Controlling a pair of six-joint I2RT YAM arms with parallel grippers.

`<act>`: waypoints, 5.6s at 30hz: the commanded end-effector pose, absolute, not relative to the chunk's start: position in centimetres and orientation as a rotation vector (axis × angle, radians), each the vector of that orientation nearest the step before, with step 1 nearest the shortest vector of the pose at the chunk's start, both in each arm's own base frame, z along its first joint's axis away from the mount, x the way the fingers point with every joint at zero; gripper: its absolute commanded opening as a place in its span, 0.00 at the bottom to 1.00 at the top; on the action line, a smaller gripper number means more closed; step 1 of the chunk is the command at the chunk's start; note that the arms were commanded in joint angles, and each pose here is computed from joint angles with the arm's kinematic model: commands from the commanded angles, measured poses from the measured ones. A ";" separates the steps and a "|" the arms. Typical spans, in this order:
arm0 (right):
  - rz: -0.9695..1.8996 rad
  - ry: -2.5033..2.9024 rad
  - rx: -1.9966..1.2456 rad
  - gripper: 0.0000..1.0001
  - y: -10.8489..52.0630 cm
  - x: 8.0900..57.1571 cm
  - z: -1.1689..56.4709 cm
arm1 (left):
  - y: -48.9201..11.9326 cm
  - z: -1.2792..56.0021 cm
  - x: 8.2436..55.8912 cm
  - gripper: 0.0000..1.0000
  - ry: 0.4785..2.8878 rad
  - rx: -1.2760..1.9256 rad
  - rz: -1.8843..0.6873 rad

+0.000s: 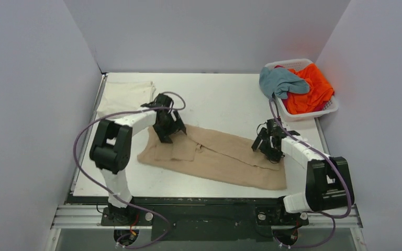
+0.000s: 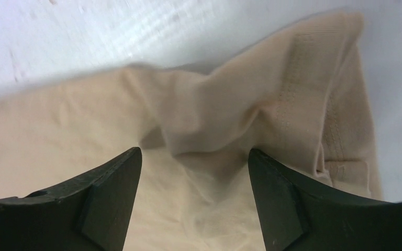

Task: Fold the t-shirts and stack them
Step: Rotate the tshirt 90 degrees, then grab the bottom of the folded rectangular tshirt with both arms, then fold the folded rectangular tshirt in 1/3 of the way

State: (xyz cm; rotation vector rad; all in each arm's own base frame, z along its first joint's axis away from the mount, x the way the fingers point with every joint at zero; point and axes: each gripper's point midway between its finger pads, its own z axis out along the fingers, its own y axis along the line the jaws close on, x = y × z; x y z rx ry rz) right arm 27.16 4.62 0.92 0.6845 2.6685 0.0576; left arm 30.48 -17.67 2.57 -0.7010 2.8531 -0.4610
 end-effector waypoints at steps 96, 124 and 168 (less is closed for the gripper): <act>0.702 2.763 0.284 0.00 18.2 7.9 2.7 | -26.8 7.3 7.8 0.00 2.535 -0.145 -1.049; 0.507 2.467 0.325 0.00 19.2 30.9 15.0 | -24.5 15.0 33.3 0.00 2.289 -0.281 -0.740; 0.542 2.562 0.462 0.82 16.0 38.5 9.0 | -21.9 13.4 41.8 0.85 2.381 -0.269 -0.668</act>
